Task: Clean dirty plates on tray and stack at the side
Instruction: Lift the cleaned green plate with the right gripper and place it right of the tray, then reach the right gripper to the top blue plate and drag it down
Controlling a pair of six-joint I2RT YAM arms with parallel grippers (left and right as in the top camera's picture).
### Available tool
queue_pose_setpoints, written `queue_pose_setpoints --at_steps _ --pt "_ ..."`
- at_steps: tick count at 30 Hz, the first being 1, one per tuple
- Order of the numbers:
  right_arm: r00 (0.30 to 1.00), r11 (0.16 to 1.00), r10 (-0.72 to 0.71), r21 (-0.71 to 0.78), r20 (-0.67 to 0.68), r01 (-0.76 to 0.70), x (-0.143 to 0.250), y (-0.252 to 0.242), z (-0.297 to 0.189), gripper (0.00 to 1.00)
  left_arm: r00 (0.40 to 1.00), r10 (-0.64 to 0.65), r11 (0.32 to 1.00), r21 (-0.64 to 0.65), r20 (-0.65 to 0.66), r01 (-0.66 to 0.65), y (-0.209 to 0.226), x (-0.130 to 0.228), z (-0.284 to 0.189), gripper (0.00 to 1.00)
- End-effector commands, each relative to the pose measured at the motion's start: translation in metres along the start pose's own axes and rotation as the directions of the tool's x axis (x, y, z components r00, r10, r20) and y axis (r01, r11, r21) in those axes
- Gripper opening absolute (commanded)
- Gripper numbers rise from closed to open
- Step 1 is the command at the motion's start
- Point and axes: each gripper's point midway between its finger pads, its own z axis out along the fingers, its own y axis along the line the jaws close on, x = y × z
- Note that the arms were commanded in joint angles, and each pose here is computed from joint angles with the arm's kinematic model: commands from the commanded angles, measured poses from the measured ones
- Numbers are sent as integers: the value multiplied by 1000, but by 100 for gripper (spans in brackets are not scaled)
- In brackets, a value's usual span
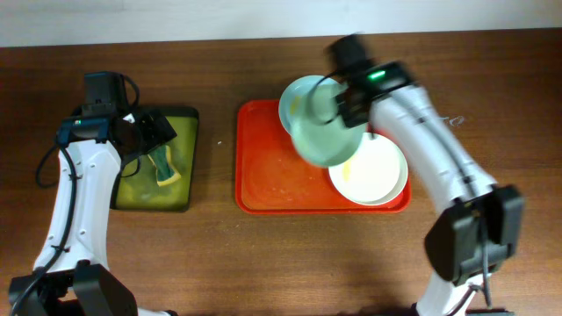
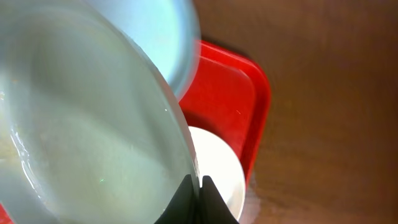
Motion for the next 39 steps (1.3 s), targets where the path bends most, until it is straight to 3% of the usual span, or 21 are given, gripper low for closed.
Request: queue_pose_setpoints --at_steps 1,3,8,14,18,19,21,23,25,28,31,34,36,39 --pt "961 926 265 -259 -76 -275 10 -51 19 4 1000 0 1000 10 7 0 -2 -3 -2 100" --pt "894 835 431 -321 -125 -448 26 -110 34 4 1000 0 1000 10 7 0 -2 -3 -2 99" --pt "759 727 629 -218 -166 -651 77 -209 73 4 1000 0 1000 10 7 0 -2 -3 -2 99" --pt "674 655 699 -166 -237 -737 118 -242 120 4 1000 0 1000 10 7 0 -2 -3 -2 99" --pt "667 671 700 -86 -254 -737 133 -250 131 6 1000 0 1000 10 7 0 -2 -3 -2 99" --pt "665 673 702 -70 -256 -737 136 -252 131 9 1000 0 1000 10 7 0 -2 -3 -2 99" --pt "659 671 706 -52 -261 -739 141 -255 131 41 1000 0 1000 10 7 0 -2 -3 -2 99" --pt "658 669 707 -55 -258 -741 140 -256 128 43 1000 0 1000 10 7 0 -2 -3 -2 99" --pt "672 666 708 -109 -218 -738 119 -259 108 52 1000 0 1000 10 7 0 -2 -3 -2 99" --pt "725 658 679 -343 -116 -671 52 -236 56 54 1000 0 1000 10 7 0 -2 -3 -2 99" --pt "826 682 563 -554 -19 -477 -18 -164 18 55 1000 0 1000 10 7 0 -2 -3 -2 99" --pt "949 827 302 -519 89 -215 -44 -91 36 56 1000 0 1000 10 7 0 -2 -3 -2 99" --pt "978 904 186 -406 92 -133 -48 -53 62 56 1000 0 1000 10 7 0 -2 -3 -2 99" --pt "994 954 72 -296 81 -45 -48 -9 96 56 1000 0 1000 10 7 0 -2 -3 -2 99"
